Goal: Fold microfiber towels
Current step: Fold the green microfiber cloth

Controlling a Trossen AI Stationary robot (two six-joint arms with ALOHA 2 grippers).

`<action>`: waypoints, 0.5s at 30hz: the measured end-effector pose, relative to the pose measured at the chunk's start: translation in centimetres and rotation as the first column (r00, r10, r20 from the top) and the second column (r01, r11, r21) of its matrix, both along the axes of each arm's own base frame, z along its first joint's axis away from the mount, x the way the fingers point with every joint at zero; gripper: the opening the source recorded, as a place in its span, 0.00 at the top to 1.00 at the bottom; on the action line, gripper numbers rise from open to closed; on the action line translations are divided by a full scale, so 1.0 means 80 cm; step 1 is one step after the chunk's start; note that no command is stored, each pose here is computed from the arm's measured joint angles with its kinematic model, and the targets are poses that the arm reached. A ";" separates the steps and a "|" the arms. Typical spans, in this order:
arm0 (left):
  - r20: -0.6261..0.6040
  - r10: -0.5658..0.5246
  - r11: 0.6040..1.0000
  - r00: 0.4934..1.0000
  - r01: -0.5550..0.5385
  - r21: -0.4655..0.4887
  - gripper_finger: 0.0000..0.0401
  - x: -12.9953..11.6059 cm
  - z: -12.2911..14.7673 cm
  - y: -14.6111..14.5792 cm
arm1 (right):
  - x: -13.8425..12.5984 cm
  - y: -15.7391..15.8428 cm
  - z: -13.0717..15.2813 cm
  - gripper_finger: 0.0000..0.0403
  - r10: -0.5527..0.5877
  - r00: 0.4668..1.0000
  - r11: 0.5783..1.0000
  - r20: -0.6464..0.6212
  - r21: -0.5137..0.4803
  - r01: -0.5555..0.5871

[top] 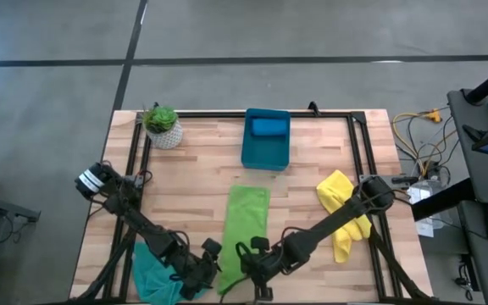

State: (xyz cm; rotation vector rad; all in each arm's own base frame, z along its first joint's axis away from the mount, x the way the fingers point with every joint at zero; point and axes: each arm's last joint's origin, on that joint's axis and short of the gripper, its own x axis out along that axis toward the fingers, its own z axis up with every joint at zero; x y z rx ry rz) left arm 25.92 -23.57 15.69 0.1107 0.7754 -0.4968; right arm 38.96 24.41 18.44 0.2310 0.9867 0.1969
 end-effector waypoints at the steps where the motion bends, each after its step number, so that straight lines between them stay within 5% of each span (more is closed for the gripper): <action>1: -0.007 0.008 1.000 1.000 -0.008 -0.008 0.38 -0.001 -0.001 -0.001 | -0.001 -0.001 -0.003 0.98 -0.010 1.000 1.000 -0.009 0.003 0.010; 15: -0.029 0.041 0.998 0.999 -0.042 -0.042 0.38 -0.001 -0.001 -0.002 | 0.005 -0.031 -0.021 0.98 -0.106 0.993 0.994 -0.048 -0.012 0.106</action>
